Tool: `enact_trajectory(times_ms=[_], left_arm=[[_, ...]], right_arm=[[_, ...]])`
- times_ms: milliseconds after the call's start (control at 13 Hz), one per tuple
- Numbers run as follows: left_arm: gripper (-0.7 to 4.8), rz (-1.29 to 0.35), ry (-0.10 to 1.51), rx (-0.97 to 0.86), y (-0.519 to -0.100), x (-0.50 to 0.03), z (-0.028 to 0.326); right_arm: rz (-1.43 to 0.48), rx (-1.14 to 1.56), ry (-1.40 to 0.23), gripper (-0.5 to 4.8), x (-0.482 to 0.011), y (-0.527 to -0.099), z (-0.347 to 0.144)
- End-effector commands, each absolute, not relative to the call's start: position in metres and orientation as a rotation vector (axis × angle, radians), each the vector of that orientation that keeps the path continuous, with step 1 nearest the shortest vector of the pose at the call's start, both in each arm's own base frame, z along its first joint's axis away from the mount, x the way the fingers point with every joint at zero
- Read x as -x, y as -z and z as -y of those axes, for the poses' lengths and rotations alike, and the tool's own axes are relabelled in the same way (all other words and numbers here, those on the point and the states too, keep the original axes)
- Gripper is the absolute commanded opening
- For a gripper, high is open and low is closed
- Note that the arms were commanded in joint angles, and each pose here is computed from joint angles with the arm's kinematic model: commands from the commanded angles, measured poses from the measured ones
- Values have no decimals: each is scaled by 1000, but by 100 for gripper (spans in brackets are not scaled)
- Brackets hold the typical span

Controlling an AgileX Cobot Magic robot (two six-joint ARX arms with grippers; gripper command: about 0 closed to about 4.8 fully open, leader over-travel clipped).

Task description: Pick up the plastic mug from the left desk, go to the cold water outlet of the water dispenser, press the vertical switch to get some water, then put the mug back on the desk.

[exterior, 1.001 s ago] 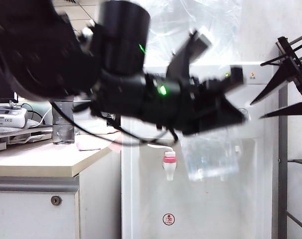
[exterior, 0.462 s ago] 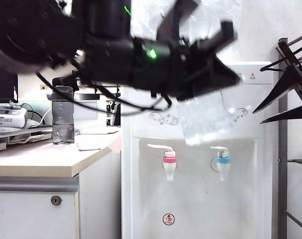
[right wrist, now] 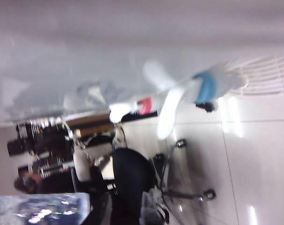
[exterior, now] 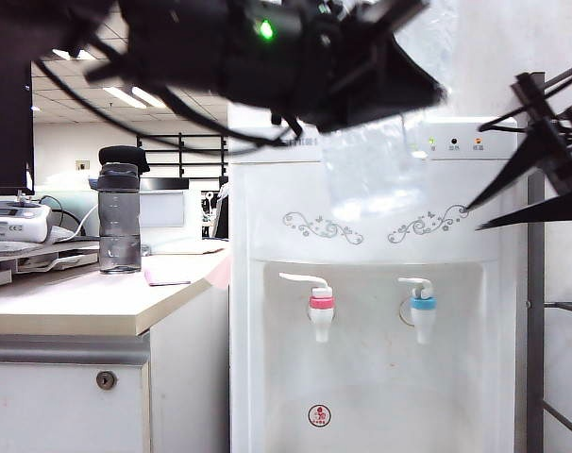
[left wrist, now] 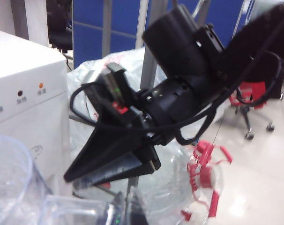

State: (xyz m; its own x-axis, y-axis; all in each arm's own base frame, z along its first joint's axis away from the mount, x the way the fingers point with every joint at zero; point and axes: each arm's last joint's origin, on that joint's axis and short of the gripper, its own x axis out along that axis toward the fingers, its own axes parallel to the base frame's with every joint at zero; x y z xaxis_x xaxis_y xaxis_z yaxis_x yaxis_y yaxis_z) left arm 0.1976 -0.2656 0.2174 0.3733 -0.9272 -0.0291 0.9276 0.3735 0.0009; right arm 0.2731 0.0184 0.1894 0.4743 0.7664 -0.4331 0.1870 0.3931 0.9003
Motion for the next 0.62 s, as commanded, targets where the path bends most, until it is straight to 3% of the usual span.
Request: enact_trajectory(times_ms=[77, 462, 616], left_arm=[[-6, 74, 1194, -37, -241, -192, 259], [-6, 127, 1190, -69, -267, -182, 245], [-6, 143, 1177, -66, -277, -179, 238]], right_arm=[[-1064, -1106, -512, 89, -273, -191, -32], [-1126, -1142, -438, 79, -262, -175, -40], [-1006, -1250, -435, 75, -252, -156, -41]])
